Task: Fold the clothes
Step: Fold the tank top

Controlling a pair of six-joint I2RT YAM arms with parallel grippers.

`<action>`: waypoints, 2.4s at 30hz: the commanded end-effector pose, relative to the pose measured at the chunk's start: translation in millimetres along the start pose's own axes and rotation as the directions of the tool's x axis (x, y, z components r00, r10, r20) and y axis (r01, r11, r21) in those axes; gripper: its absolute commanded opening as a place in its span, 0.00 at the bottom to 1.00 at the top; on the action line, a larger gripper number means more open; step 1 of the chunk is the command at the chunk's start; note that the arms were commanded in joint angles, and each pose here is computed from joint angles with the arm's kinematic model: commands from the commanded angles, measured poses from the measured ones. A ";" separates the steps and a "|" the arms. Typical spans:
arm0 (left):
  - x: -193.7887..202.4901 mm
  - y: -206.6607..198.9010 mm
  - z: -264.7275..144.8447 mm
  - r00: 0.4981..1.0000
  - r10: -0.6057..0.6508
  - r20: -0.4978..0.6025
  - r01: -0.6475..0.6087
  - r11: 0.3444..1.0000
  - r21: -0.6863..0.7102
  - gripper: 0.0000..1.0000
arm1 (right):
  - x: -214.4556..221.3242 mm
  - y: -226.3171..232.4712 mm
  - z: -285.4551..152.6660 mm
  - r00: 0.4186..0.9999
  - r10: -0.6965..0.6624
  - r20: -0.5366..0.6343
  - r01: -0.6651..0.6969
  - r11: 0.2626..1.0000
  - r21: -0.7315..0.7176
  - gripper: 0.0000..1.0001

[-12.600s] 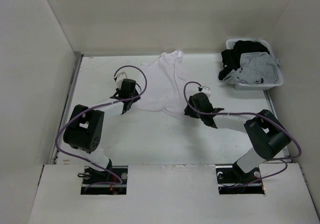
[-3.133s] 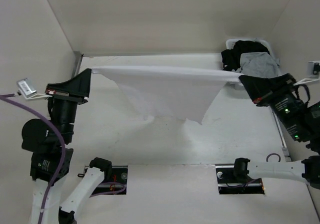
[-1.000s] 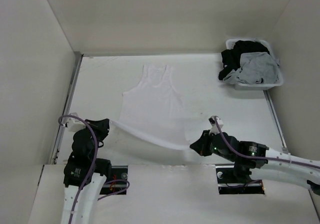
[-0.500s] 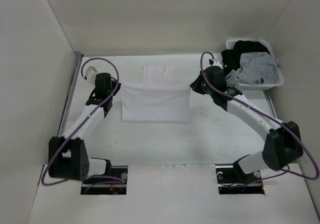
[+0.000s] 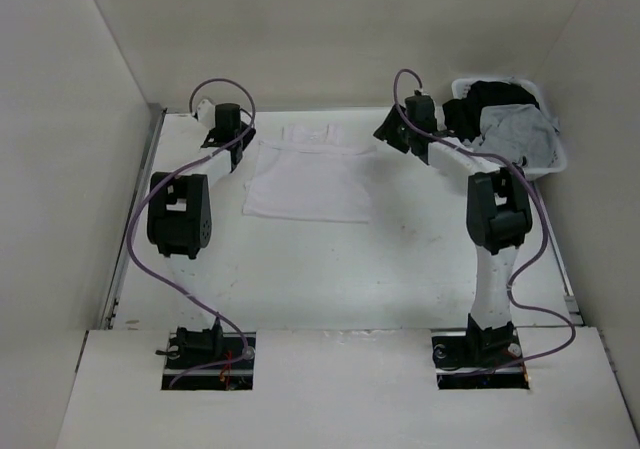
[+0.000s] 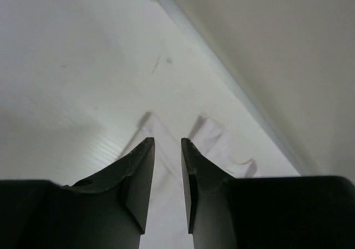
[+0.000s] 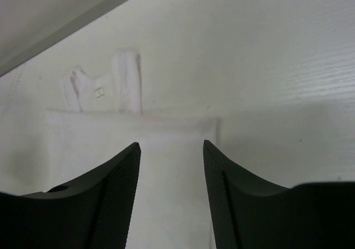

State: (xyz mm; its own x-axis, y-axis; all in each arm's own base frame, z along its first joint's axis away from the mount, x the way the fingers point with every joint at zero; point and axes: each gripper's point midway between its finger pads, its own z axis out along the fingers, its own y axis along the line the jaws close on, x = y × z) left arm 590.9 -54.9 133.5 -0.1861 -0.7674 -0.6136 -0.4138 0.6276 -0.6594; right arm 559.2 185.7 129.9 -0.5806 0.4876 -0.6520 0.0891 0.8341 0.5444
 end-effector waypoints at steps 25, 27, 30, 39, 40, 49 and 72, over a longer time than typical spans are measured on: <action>75.3 132.7 -157.9 0.988 0.016 -0.152 -0.016 1.000 0.004 0.42 | 165.1 -22.2 -120.3 0.993 0.020 -0.113 -0.029 0.996 -0.079 0.51; 79.5 136.1 -156.3 0.986 0.018 -0.163 -0.019 1.000 -0.008 0.42 | 170.4 -24.7 -117.7 0.991 0.028 -0.129 -0.038 0.997 -0.072 0.51; 86.9 144.7 -152.3 0.982 0.012 -0.187 -0.019 0.999 -0.036 0.40 | 178.3 -25.8 -114.4 0.987 0.046 -0.156 -0.058 0.996 -0.074 0.50; 91.4 162.0 -144.3 0.984 -0.012 -0.178 -0.005 0.995 -0.097 0.27 | 194.9 -31.3 -106.2 0.978 0.070 -0.198 -0.086 0.994 -0.073 0.47; 91.2 161.6 -142.9 0.985 -0.014 -0.174 -0.003 0.995 -0.096 0.26 | 196.6 -32.6 -105.0 0.977 0.072 -0.202 -0.087 0.994 -0.068 0.47; 92.0 159.3 -132.4 0.986 -0.039 -0.160 0.025 0.996 -0.085 0.07 | 202.3 -34.0 -100.1 0.971 0.091 -0.220 -0.107 0.992 -0.060 0.42; 8.2 71.8 -234.0 0.996 -0.086 0.020 0.080 0.972 0.221 0.00 | 145.1 16.3 -193.5 0.999 0.015 -0.049 -0.026 0.973 -0.227 0.05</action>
State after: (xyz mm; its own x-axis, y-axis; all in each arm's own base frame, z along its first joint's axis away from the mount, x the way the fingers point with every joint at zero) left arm 361.6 -45.6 113.5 -0.2190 -0.8127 -0.5399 -0.3564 0.5817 -0.7312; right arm 329.0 222.1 90.2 -0.6981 0.5018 -0.5108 0.0357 0.7369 0.6751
